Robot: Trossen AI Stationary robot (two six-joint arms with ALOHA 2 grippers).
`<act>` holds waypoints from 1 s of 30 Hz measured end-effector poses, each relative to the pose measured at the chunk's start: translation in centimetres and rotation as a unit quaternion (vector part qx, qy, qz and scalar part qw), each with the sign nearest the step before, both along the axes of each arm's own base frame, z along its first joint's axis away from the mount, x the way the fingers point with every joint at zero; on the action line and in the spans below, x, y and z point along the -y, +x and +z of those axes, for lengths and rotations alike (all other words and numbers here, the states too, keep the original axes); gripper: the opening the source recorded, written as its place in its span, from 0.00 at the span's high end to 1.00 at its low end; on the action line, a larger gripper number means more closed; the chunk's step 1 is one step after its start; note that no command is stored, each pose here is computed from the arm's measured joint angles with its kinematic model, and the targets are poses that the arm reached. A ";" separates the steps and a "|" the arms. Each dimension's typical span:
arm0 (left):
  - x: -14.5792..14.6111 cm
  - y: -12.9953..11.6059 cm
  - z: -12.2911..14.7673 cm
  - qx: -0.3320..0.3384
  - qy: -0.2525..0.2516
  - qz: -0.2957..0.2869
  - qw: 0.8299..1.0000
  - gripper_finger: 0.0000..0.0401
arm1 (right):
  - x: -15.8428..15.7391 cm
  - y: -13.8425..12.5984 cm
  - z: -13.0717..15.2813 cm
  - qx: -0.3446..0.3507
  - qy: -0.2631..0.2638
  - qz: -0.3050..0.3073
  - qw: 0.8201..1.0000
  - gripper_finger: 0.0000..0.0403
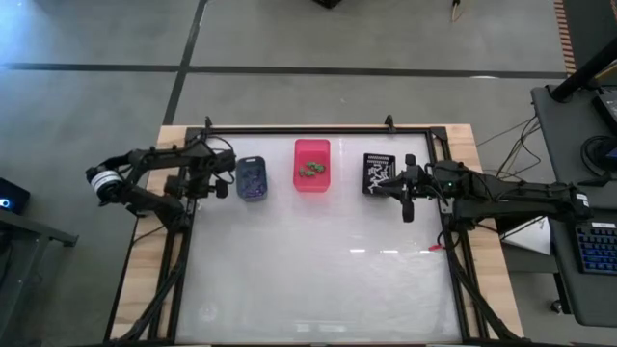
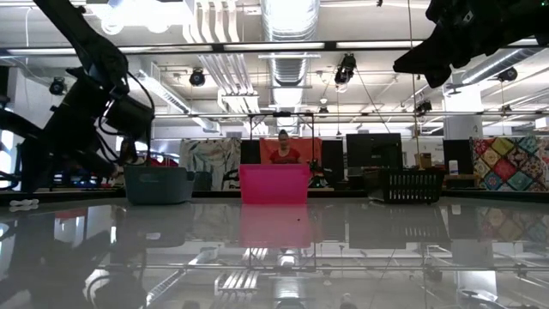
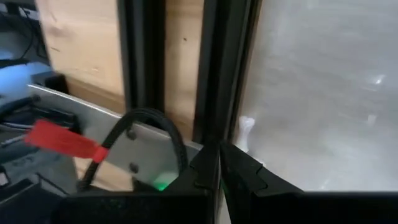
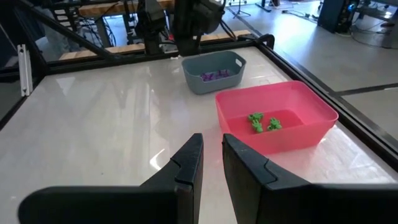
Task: Sort Halloween decoration
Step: Put the white bone toy into the black bin
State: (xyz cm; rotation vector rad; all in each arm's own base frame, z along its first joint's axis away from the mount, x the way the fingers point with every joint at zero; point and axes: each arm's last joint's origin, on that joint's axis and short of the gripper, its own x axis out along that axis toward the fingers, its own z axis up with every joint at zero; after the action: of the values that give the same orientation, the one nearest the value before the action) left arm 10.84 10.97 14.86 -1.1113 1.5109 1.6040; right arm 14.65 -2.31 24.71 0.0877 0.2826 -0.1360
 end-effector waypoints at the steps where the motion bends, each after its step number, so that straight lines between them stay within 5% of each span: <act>1: 0.1 0.0 -0.3 0.004 0.003 0.003 1.000 1.00 | 0.0 0.0 0.0 0.000 -0.001 0.000 1.000 0.87; 16: 0.2 1.4 -0.5 0.038 0.080 0.017 0.996 1.00 | 0.0 0.0 0.0 -0.001 -0.009 0.003 1.000 0.87; 30: 0.8 0.7 -1.3 0.002 0.062 0.005 0.998 1.00 | 0.0 0.0 0.0 -0.001 -0.010 0.003 1.000 0.87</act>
State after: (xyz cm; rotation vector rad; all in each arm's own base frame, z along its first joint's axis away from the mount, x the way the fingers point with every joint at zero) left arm 11.57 10.18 13.53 -1.0548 1.3847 1.6765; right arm 14.65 -2.31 24.71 0.0676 0.2836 -0.1333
